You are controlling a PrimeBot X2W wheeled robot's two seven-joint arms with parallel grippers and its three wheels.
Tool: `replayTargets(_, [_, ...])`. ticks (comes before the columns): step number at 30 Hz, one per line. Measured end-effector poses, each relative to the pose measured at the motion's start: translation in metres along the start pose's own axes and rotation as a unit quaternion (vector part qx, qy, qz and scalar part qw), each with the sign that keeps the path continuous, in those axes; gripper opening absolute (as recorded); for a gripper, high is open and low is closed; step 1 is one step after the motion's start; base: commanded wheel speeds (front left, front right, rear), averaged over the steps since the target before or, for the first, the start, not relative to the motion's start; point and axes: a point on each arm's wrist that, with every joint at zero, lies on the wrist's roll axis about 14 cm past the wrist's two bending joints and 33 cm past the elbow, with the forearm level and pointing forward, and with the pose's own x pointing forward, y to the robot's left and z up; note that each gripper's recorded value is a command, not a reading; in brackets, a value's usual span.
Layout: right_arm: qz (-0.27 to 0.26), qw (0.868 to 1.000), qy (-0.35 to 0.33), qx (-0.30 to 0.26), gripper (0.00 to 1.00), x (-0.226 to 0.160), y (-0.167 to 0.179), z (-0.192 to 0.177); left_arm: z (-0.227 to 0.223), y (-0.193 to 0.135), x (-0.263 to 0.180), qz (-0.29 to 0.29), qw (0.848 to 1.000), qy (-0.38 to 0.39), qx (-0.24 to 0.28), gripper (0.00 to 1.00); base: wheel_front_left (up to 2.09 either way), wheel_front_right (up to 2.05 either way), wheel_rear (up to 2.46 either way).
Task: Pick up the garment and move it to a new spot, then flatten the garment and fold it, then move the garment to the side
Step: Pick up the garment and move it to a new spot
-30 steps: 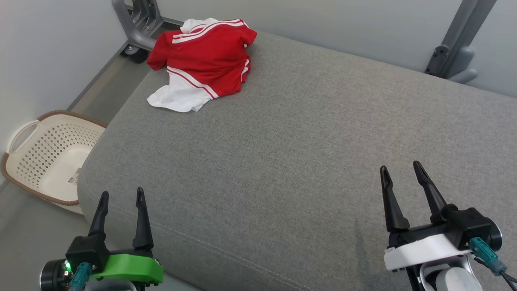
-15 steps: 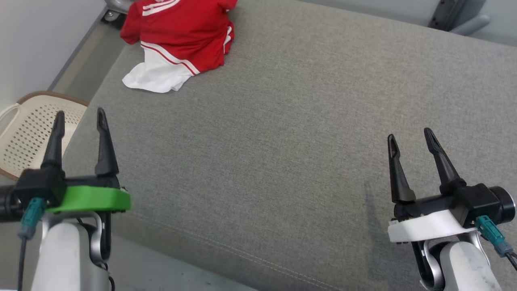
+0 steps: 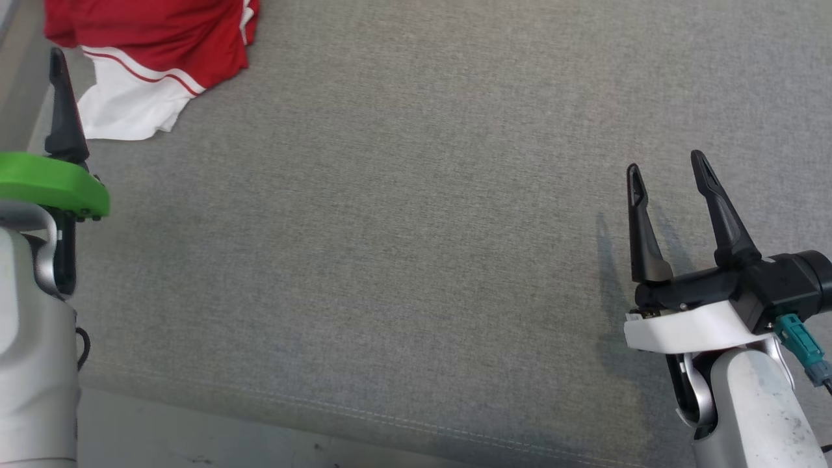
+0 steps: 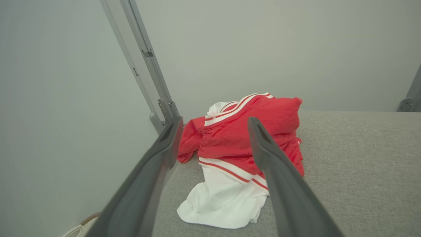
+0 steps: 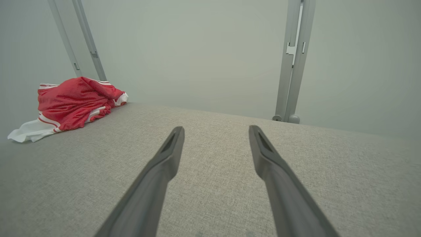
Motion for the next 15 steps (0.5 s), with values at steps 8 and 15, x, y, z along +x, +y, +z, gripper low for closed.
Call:
replayTargets(8, [-0.041,0.999,0.031,-0.011,1.0,-0.011,-0.034,-0.026,-0.045,-0.013,0.047,-0.01,0.998,0.068,-0.01,1.0,0.0,0.0,0.0])
replayTargets(15, [-0.062,0.996,0.057,-0.011,1.0,-0.018,-0.051,-0.05,-0.079,-0.044,0.076,-0.049,0.993,0.102,0.016,1.0,0.0,0.0,0.0])
